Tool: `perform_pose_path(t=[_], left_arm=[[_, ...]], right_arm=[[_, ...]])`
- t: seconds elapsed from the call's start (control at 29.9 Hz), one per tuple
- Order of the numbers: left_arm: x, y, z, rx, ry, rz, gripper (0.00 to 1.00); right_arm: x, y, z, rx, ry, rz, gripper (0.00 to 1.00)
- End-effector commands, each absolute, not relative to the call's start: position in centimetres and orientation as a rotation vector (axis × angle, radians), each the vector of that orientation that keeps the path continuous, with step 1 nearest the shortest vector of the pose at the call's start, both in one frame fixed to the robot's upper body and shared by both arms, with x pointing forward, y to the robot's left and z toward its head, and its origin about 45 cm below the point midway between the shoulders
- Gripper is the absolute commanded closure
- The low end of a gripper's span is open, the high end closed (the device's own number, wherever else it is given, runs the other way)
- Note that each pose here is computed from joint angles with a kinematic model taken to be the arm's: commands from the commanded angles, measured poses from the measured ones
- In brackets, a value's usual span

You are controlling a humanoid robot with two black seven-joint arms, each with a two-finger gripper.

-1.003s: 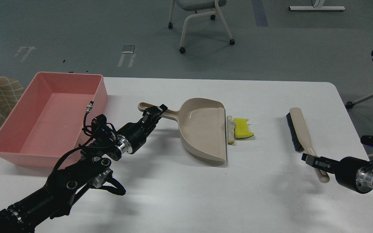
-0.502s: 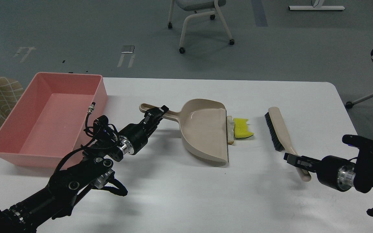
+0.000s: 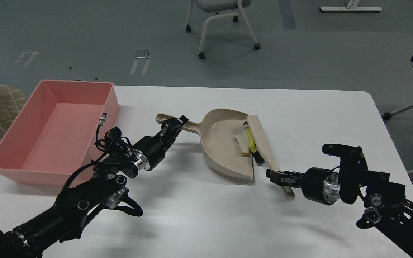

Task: Sweep and dump garbage into bin
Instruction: 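Sweep the yellow sponge and white scrap into the dustpan with the brush, then set the brush down on the table and release it with the right gripper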

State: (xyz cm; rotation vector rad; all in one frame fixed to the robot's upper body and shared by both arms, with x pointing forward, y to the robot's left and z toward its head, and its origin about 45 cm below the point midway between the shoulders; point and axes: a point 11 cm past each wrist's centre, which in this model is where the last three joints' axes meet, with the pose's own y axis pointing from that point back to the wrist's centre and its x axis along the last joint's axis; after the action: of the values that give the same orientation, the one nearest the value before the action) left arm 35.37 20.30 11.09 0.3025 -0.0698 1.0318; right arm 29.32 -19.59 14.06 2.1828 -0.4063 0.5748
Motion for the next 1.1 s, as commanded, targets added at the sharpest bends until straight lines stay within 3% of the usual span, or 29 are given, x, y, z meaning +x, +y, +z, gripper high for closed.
perform_pose_path(t=[0.0, 0.17, 0.6, 0.94, 1.07], left_arm=[[35.3, 20.3, 11.1, 0.299, -0.066, 1.034, 0.98], [35.5, 20.5, 11.2, 0.295, -0.067, 1.041, 0.98], [35.6, 20.6, 11.4, 0.278, -0.058, 1.054, 0.97], [35.9, 21.4, 11.6, 0.247, -0.001, 1.091, 0.97], [35.9, 21.3, 11.6, 0.244, 0.001, 1.093, 0.97]], right_arm=[[30.1, -17.1, 15.4, 2.243, -0.415, 0.615, 1.00], [30.5, -17.2, 16.3, 2.247, -0.421, 0.645, 1.00], [32.2, -26.7, 19.8, 2.057, -0.548, 0.661, 1.00], [30.2, -36.2, 18.0, 1.868, -0.622, 0.481, 1.00], [28.9, -37.6, 17.1, 1.854, -0.631, 0.430, 1.00]])
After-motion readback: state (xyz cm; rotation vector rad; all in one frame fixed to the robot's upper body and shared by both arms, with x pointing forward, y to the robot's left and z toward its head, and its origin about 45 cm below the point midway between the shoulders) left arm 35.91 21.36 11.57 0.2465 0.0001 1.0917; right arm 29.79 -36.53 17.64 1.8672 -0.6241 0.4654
